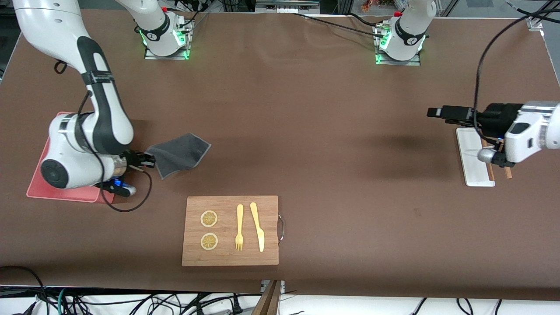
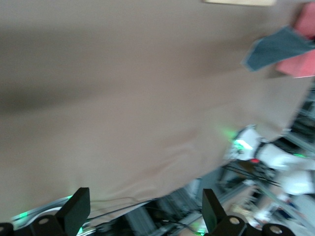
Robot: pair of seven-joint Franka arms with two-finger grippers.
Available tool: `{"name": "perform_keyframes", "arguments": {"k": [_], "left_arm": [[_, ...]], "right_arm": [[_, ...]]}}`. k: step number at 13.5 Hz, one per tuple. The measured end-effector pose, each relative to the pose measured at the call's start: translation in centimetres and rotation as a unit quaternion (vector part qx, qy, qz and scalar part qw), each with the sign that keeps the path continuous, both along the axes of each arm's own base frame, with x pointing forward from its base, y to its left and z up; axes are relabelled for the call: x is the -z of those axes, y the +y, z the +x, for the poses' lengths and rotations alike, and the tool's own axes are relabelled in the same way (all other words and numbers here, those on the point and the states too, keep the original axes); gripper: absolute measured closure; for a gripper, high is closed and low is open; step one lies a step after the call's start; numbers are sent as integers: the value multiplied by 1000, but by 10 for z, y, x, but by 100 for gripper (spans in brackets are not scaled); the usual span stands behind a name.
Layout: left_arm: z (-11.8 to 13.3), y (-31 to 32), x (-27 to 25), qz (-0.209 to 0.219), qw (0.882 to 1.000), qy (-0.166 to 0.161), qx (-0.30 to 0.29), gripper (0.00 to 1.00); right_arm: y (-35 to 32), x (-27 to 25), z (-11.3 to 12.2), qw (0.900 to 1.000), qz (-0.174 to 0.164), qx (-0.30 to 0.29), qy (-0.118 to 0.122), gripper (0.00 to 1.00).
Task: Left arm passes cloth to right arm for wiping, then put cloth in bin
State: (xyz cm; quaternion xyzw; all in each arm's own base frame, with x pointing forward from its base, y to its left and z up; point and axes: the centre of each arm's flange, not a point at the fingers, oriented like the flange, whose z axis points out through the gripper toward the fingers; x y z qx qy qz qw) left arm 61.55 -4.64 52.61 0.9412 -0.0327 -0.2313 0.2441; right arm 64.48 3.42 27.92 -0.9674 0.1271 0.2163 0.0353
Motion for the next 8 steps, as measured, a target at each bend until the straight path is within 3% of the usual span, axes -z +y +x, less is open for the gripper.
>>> {"name": "perform_keyframes", "arguments": {"k": [4,8], "left_arm": [[1,-20,-17,126,990,-53,40,0],[11,-15,-44,172,975,-139,7,0]], "right_arm": [[-42,-1,1,998,-23,-55,-8,98],[-14,0,5,998,-30,-41,-21,98]]}}
